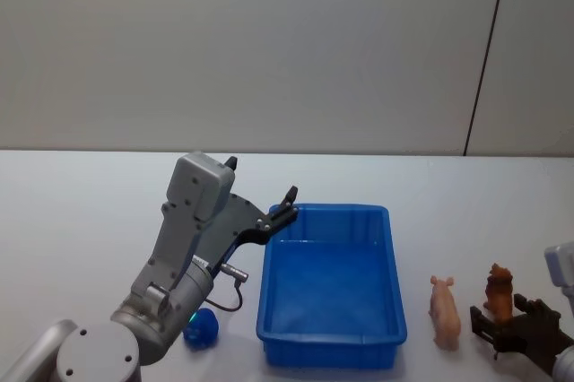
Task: Pick up the two dolls from the table and place them into the box.
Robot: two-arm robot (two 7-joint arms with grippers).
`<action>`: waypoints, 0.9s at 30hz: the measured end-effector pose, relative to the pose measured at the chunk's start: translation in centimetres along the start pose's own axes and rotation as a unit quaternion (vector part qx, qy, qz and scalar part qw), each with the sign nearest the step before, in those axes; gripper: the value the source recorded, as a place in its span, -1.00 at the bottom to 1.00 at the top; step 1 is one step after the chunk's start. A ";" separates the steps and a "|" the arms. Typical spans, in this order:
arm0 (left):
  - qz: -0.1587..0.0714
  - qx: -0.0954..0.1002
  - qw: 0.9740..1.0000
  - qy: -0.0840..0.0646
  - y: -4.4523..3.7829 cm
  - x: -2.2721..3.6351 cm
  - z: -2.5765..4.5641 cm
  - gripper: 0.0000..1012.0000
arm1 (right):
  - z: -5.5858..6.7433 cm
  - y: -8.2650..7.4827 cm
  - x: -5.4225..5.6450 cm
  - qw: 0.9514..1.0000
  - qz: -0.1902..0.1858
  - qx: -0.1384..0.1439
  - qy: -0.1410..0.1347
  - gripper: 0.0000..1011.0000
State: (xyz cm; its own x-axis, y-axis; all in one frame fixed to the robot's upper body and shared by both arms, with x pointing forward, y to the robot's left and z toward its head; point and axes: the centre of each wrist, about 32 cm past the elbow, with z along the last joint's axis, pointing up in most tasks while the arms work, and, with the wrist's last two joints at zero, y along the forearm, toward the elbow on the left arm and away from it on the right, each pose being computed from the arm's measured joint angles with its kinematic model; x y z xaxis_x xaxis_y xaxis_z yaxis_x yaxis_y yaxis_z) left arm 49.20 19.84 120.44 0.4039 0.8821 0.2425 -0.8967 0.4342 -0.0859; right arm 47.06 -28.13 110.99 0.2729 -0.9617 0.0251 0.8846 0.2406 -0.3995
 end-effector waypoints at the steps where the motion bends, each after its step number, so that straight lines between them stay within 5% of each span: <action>1: 0.000 0.000 1.000 0.000 0.00 0.00 0.00 0.98 | 0.0 0.0 0.0 1.000 -0.001 -0.001 0.000 0.59; 17: 0.000 0.000 1.000 0.000 0.00 0.00 0.00 0.98 | 0.0 0.3 -0.1 1.000 -0.003 0.014 -0.004 -0.31; 27: 0.000 0.000 1.000 0.000 0.00 0.00 0.00 0.98 | 1.0 0.1 -0.3 0.997 -0.001 0.067 -0.022 -0.31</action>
State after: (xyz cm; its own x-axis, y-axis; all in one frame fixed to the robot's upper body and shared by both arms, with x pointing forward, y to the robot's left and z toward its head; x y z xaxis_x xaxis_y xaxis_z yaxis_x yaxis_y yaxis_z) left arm 49.20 19.84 120.44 0.4040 0.8821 0.2424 -0.8967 0.4343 -0.0858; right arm 47.39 -27.67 111.86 0.2856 -0.9560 0.0667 0.9268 0.2579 -0.2729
